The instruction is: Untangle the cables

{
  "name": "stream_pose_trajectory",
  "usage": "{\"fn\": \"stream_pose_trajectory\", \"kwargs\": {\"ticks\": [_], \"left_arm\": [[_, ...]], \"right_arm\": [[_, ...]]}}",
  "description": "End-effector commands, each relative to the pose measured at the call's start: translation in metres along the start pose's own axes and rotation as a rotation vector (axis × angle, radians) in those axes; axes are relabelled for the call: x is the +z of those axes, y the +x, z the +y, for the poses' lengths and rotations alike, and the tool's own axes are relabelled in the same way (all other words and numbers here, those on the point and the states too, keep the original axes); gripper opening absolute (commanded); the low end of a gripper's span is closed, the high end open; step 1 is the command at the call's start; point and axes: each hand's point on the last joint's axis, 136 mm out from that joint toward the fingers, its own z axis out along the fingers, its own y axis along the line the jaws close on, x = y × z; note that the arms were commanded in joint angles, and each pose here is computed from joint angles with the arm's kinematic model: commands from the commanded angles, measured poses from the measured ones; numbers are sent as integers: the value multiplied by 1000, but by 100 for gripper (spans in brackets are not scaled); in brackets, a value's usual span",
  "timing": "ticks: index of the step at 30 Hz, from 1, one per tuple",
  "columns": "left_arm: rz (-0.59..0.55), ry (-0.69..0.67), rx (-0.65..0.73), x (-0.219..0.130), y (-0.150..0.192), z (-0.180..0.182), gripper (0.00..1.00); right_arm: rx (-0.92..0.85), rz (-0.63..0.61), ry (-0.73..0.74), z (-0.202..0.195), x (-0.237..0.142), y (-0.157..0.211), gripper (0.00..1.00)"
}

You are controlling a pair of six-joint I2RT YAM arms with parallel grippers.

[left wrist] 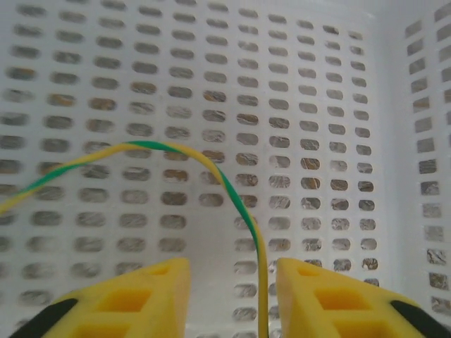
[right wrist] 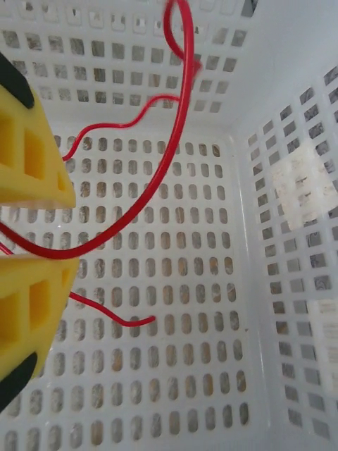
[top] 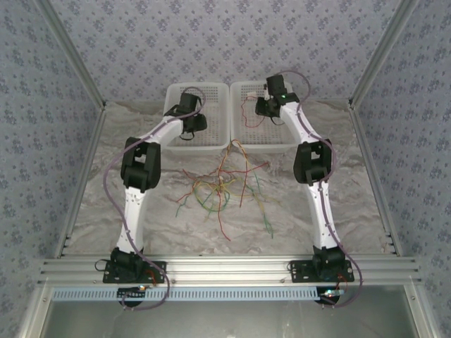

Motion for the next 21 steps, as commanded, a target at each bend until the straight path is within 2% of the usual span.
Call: {"fn": "stream_pose_trajectory", "kwargs": {"ticks": [1,5,10,13,14,15,17,19,20,21], "left_arm": [[-171,-32,26,-69,-56,-10,44],[-233,-57,52,-101,-75,-12,50],[-282,-47,84,-129,-89,-21,56],[-265,-48,84,-139,-87,-22,58],[-277,-28,97,-147,-89,-28,66],[-266,-4,119,-147,-83,-33,66],[-257,15,138,-150,-79,-40,55],[-248,9,151,-145,-76,-40,55],[-227,34,166,-138,-71,-44,41],[-179,51,176,-127,-61,-45,34]], "right_arm": [[-33,-88,42,9,-61,-34,30],[-57,-109,135,-4,-85,-40,35],[-89,-113,143,-1,-103,-42,38],[-107,-103,135,3,-113,-41,40],[-115,-107,136,4,-119,-41,40],[-124,-110,135,7,-124,-40,40],[-129,-124,113,15,-136,-40,41],[-128,-147,95,23,-152,-41,41],[-134,-170,79,30,-161,-43,42],[-132,-175,61,35,-166,-40,43]]}}
